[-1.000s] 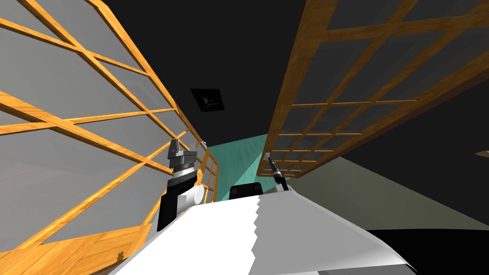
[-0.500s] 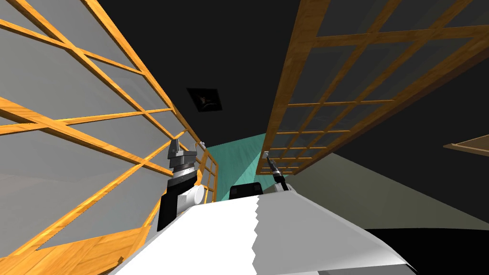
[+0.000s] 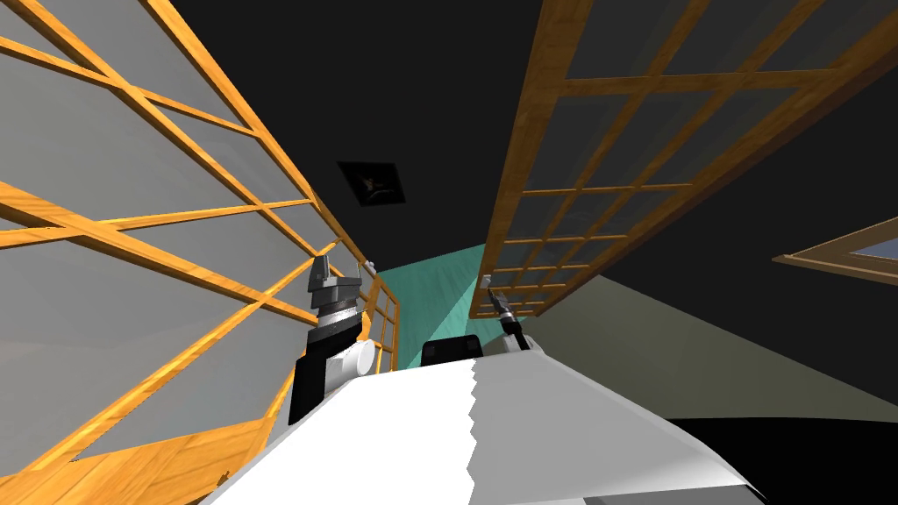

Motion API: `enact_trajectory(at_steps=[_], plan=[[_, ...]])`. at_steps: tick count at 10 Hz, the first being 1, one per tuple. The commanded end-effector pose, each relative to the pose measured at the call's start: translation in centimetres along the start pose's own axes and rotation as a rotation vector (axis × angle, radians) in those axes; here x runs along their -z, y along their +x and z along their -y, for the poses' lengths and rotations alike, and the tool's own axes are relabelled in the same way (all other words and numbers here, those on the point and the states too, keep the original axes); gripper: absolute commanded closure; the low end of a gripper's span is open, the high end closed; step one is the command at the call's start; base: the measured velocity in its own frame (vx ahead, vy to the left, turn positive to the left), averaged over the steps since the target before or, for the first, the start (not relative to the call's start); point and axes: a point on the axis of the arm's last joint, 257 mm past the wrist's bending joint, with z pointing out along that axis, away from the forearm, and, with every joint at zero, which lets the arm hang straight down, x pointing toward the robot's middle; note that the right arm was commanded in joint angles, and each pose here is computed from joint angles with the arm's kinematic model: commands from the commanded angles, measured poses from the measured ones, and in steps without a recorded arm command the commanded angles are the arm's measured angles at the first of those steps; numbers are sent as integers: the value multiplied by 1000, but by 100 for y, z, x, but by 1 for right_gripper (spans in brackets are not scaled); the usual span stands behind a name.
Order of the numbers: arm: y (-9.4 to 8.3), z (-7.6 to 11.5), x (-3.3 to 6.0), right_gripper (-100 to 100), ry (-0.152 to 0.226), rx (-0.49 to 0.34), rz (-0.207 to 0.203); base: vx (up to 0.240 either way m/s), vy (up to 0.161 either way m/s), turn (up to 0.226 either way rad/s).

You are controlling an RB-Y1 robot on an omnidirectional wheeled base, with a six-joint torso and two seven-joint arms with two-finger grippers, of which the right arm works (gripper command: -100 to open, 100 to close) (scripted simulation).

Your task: Push the door open

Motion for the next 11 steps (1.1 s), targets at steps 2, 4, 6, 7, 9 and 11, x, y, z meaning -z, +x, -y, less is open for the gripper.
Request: enact_trajectory(at_steps=[2,4,6,7,9,11], plan=[[21,-26,-22,-100,-11,64,-8,-27,16,-55],[58,-72,-58,-100,-28,145,-22,-35,17,-96],[76,-93,-74,-100,-37,202,-27,-30,24,-48],[93,-114,-90,-100,-45,235,-33,-37,34,-94],[109,-133,-104,-100,-54,280,-38,-27,21,-45],[139,-168,-129,-100,-69,346,-46,-44,27,-95]])
